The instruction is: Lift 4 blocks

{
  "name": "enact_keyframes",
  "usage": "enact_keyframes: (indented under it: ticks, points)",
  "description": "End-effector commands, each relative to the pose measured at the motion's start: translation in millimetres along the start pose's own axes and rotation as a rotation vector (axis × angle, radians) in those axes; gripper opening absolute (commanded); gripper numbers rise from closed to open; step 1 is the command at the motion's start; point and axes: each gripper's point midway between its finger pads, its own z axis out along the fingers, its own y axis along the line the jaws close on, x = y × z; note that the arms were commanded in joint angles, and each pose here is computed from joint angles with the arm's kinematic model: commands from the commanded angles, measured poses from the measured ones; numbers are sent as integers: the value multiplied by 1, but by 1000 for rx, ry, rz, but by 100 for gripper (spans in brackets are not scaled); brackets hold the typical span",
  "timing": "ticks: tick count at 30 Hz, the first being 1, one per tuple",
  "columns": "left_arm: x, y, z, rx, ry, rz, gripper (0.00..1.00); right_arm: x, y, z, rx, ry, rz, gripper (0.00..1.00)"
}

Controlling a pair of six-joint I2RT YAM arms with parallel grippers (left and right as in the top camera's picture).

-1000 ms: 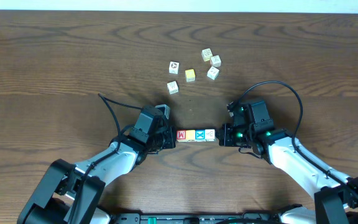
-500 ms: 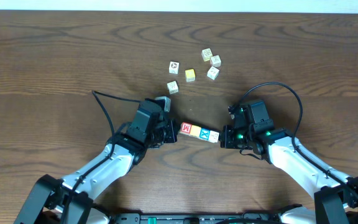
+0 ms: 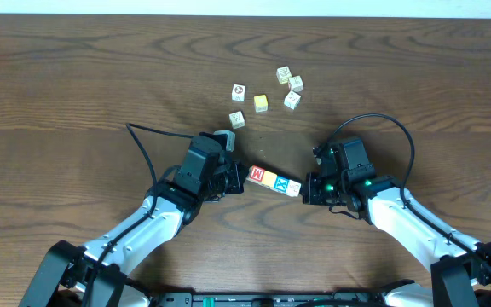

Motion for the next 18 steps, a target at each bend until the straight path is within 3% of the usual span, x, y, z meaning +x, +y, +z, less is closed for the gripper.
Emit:
enact_keyframes:
  ticks: [1,18]
  points:
    - [16,-44,-3,183,105,57,7,-3,62,-13,-246,43,-86,1]
    - [18,-43,-3,178,111,60,7,-9,51,-16,-230,27,-53,1]
